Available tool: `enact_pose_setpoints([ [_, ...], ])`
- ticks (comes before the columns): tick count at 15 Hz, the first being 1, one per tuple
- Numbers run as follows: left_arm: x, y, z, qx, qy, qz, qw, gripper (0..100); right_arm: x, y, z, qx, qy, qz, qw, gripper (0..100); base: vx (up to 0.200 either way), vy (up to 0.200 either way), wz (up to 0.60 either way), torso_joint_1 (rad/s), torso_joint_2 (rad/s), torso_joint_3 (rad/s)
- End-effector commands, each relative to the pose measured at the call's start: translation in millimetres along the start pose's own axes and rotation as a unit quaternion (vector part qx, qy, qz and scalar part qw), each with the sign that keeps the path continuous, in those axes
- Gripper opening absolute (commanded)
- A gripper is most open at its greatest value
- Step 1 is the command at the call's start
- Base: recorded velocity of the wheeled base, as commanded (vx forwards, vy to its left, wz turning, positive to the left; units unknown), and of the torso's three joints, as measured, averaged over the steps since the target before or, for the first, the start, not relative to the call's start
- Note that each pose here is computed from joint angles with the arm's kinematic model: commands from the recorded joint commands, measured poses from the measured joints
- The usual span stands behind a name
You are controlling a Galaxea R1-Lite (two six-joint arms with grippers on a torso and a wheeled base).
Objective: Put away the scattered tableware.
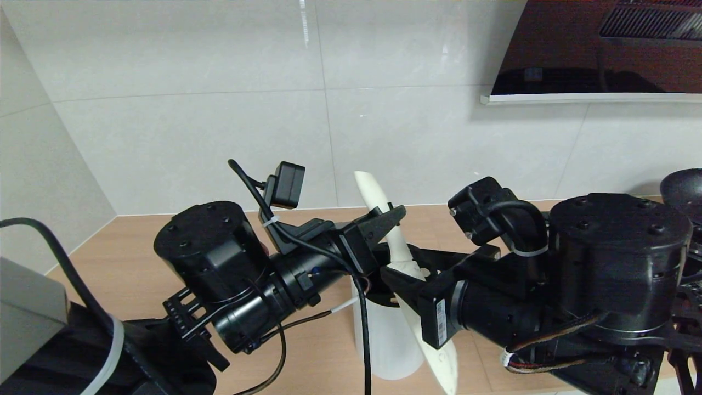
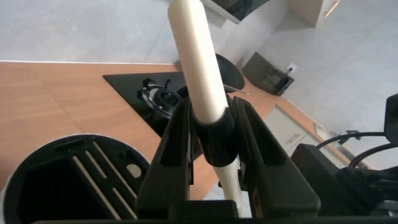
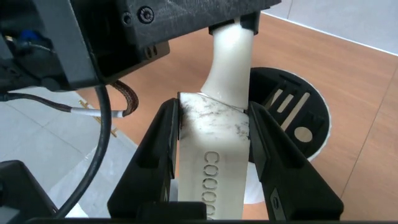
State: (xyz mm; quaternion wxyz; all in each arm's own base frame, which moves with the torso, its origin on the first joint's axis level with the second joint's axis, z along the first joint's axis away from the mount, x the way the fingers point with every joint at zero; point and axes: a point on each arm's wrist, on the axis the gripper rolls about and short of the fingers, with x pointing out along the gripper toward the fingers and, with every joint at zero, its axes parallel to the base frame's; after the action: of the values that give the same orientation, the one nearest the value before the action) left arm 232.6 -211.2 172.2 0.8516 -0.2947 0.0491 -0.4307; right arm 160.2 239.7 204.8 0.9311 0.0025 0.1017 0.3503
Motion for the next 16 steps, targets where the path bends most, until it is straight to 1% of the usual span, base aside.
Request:
enact_pose_setpoints([
  [1, -1.6, -4.8, 4.1, 0.002, -0.009, -0.009, 0.9999, 0, -0.5, -0.1, -1.5, -0.001, 0.005, -0.001, 1.000, 100, 0.000, 0.000, 0.00, 0.000, 0.00, 0.000],
  [3, -5.2, -13.0, 14.9, 0.005, -0.025, -0.020, 0.9995, 0, -4.3, -0.7, 2.3, 0.000, -0.003, 0.000, 1.000, 100, 0.000, 0.000, 0.00, 0.000, 0.00, 0.000],
  [4, -8.3, -18.3, 22.3, 0.014, -0.034, -0.025, 0.9990, 0, -8.9, -1.4, 6.8, 0.002, -0.012, 0.001, 1.000, 100, 0.000, 0.000, 0.00, 0.000, 0.00, 0.000],
  [5, -11.9, -22.6, 27.6, 0.028, -0.036, -0.025, 0.9986, 0, -13.2, -2.6, 10.4, 0.004, -0.019, 0.001, 1.000, 100, 0.000, 0.000, 0.00, 0.000, 0.00, 0.000],
  [6, -14.6, -26.0, 31.9, 0.047, -0.040, -0.022, 0.9979, 0, -17.1, -5.0, 14.6, 0.006, -0.028, -0.004, 1.000, 100, 0.000, 0.000, 0.00, 0.000, 0.00, 0.000],
  [7, -12.9, -29.5, 40.7, 0.057, -0.061, -0.007, 0.9965, 0, -22.9, -7.5, 19.9, 0.009, -0.039, -0.011, 0.999, 100, 0.000, 0.000, 0.00, 0.000, 0.00, 0.000],
  [8, -9.7, -33.5, 50.4, 0.060, -0.080, 0.016, 0.9948, 0, -29.0, -13.2, 24.5, 0.012, -0.049, -0.020, 0.999, 100, 0.000, 0.000, 0.00, 0.000, 0.00, 0.000],
  [10, -5.8, -43.9, 71.4, 0.063, -0.102, 0.068, 0.9905, 0, -38.9, -27.4, 32.3, 0.002, -0.067, -0.043, 0.997, 100, 0.000, 0.000, 0.00, 0.000, 0.00, 0.000],
  [11, -4.4, -47.1, 80.1, 0.072, -0.112, 0.096, 0.9864, 0, -41.4, -33.8, 35.4, -0.007, -0.074, -0.055, 0.996, 100, 0.000, 0.000, 0.00, 0.000, 0.00, 0.000],
  [12, -3.3, -48.8, 86.5, 0.080, -0.123, 0.112, 0.9828, 0, -44.6, -35.9, 38.1, -0.006, -0.080, -0.058, 0.995, 100, 0.000, 0.000, 0.00, 0.000, 0.00, 0.000],
  [13, -2.4, -48.4, 91.8, 0.094, -0.132, 0.125, 0.9789, 0, -46.7, -36.8, 40.5, -0.004, -0.085, -0.059, 0.995, 100, 0.000, 0.000, 0.00, 0.000, 0.00, 0.000],
  [14, -2.5, -45.4, 94.1, 0.114, -0.133, 0.134, 0.9754, 0, -46.7, -37.1, 41.5, -0.004, -0.087, -0.061, 0.994, 100, 0.000, 0.000, 0.00, 0.000, 0.00, 0.000],
  [15, -0.6, -41.7, 90.3, 0.138, -0.118, 0.144, 0.9728, 0, -46.1, -38.8, 42.2, -0.003, -0.088, -0.064, 0.994, 100, 0.000, 0.000, 0.00, 0.000, 0.00, 0.000],
  [16, 0.8, -38.8, 87.6, 0.157, -0.104, 0.153, 0.9702, 0, -44.2, -39.7, 41.6, -0.003, -0.085, -0.067, 0.994, 100, 0.000, 0.000, 0.00, 0.000, 0.00, 0.000],
])
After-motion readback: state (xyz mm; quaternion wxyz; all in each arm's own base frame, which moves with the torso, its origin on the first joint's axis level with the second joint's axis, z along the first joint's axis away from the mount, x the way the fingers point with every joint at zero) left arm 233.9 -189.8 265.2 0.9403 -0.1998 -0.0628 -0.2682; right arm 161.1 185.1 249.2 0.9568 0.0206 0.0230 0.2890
